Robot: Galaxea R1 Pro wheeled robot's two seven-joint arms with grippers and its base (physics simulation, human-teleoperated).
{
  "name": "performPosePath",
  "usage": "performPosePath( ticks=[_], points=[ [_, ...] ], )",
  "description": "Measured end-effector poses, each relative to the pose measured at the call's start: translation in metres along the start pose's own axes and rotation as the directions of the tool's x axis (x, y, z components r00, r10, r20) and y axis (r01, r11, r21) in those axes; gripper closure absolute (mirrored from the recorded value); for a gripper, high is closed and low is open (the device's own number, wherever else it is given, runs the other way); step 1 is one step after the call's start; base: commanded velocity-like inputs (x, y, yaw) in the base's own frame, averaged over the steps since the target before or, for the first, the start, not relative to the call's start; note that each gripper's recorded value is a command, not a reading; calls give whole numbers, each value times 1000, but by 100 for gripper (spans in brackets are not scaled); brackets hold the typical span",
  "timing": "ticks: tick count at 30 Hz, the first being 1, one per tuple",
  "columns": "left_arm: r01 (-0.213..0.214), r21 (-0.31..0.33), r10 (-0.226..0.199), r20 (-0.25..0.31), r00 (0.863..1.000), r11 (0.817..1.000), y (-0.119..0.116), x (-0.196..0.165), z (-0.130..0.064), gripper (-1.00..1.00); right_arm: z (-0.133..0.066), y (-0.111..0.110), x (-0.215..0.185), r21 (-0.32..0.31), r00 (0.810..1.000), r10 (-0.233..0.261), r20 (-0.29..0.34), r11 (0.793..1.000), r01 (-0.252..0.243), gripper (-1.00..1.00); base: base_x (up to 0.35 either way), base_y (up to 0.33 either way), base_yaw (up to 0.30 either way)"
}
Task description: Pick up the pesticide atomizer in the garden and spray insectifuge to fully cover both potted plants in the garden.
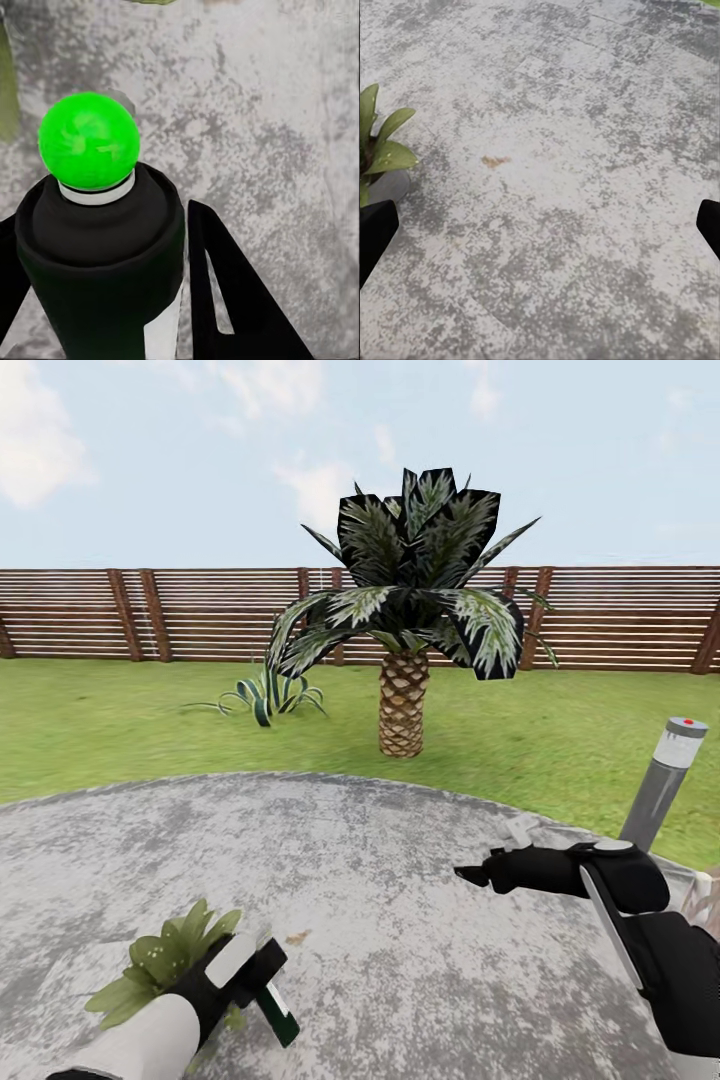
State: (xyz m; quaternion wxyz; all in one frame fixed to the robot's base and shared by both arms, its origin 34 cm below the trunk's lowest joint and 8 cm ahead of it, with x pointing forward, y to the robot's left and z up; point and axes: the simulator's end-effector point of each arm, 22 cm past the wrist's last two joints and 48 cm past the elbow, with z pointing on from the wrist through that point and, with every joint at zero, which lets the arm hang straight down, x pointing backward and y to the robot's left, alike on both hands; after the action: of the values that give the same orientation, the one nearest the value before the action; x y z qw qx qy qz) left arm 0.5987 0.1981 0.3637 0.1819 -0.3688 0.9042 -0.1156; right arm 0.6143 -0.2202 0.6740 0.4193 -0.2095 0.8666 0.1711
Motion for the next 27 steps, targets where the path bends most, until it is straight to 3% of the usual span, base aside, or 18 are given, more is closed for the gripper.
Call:
performPosePath(
  ticks=[3,4,5,10,15,20,27],
  points=[
    [-40,119,29,93,995,992,-34,-13,-25,100,1,2,2,-4,1000,5,-3,1000,-5,-100,0,0,0],
    [-55,137,43,90,995,989,-35,-9,-32,100,2,2,3,-5,1000,5,-5,1000,-5,-100,0,0,0],
    [-78,139,71,54,996,987,-30,2,-37,100,3,3,4,-7,1000,5,-7,1000,-5,-100,0,0,0],
    [-119,137,120,-2,993,983,-16,14,-41,100,5,3,6,3,1000,-1,-9,1000,1,-100,-23,1,0],
    [-175,131,186,-71,980,976,-7,28,-42,100,6,-1,3,26,1000,-5,4,1000,4,-100,-263,97,0],
    [-205,102,213,-73,974,973,10,18,-43,100,14,-3,-2,82,1000,7,22,997,-9,-100,-259,219,0],
    [-206,67,210,-65,975,976,30,7,-40,100,15,-3,-4,92,1000,7,26,996,-10,-100,-52,314,96]
  ],
)
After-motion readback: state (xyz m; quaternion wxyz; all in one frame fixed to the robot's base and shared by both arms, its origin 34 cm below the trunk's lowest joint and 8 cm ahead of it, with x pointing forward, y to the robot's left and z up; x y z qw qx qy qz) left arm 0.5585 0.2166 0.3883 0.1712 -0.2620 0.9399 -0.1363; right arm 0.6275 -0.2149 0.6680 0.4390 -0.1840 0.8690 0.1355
